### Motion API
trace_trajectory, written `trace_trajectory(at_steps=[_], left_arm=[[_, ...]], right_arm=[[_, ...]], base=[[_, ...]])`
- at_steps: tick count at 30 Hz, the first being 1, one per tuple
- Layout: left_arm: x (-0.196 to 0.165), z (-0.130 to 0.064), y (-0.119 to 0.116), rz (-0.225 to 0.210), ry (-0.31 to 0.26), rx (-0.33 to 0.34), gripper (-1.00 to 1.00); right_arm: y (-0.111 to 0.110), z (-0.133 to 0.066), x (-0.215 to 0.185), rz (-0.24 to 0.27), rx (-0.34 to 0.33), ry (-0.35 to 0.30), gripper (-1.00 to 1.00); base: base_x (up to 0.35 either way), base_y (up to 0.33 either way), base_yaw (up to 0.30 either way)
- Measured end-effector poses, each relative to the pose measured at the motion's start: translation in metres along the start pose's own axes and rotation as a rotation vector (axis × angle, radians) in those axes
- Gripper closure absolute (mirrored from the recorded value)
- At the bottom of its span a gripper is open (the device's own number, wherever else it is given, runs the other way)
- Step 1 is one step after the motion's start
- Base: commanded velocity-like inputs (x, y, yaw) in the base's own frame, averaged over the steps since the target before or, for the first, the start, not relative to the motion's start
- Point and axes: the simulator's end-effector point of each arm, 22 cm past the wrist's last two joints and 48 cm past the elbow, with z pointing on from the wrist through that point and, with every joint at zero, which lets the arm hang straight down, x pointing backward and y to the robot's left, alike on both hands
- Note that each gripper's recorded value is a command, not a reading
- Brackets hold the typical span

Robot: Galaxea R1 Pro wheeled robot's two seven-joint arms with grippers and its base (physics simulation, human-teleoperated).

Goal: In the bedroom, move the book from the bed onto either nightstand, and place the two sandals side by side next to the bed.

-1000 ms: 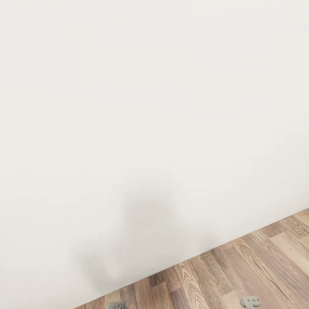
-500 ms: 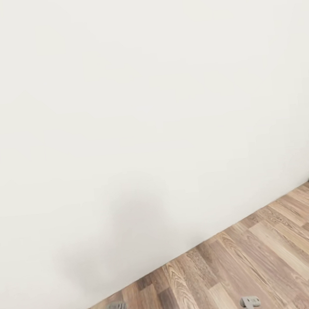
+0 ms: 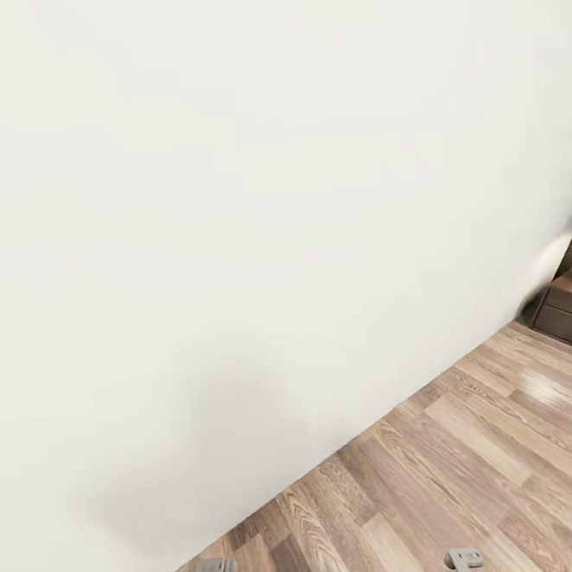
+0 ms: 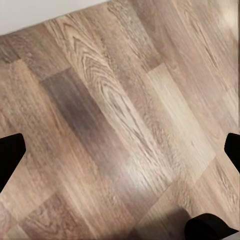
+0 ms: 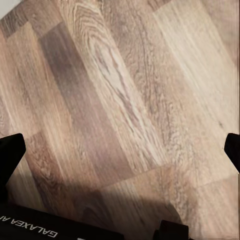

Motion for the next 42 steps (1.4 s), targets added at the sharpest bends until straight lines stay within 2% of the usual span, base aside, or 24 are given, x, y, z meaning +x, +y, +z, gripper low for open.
trace_trajectory(at_steps=[13, 15, 16, 19, 22, 28, 32, 35, 40, 42], left_arm=[[0.001, 0.0, -0.001, 0.006, 0.006, 0.002, -1.0], [0.011, 0.0, 0.001, -0.006, 0.024, -0.002, -1.0], [0.031, -0.002, 0.003, -0.024, 0.061, -0.007, -1.0], [0.057, -0.007, 0.007, -0.044, 0.095, -0.018, -1.0], [0.067, -0.01, 0.006, -0.015, 0.059, -0.021, -1.0], [0.066, -0.011, 0.006, -0.003, 0.048, -0.02, -1.0], [0.072, -0.011, 0.002, 0.046, 0.076, -0.005, -1.0], [0.082, -0.012, -0.002, 0.113, 0.121, 0.016, -1.0], [0.082, -0.012, -0.003, 0.123, 0.122, 0.019, -1.0], [0.081, -0.013, -0.003, 0.124, 0.122, 0.018, -1.0]], right_arm=[[0.001, 0.0, 0.0, 0.001, -0.001, 0.001, -1.0], [0.001, 0.001, 0.01, 0.011, -0.002, 0.019, -1.0], [0.002, 0.0, 0.031, 0.029, -0.002, 0.062, -1.0], [0.003, -0.001, 0.051, 0.052, -0.004, 0.098, -1.0], [0.003, -0.002, 0.06, 0.061, -0.004, 0.112, -1.0], [0.003, -0.003, 0.059, 0.059, -0.004, 0.108, -1.0], [0.003, -0.003, 0.058, 0.059, -0.004, 0.105, -1.0], [0.002, -0.004, 0.057, 0.059, -0.002, 0.103, -1.0], [-0.001, -0.006, 0.055, 0.058, 0.003, 0.097, -1.0], [-0.002, -0.006, 0.052, 0.073, 0.004, 0.084, -1.0]], base=[[0.0, 0.0, -0.284], [0.0, 0.0, -0.285], [0.0, 0.0, -0.285], [0.0, 0.0, -0.285], [0.0, 0.0, -0.284], [0.0, 0.0, -0.283], [0.0, 0.0, -0.282], [0.0, 0.0, -0.282], [0.044, 0.0, -0.282], [0.142, 0.0, -0.282]])
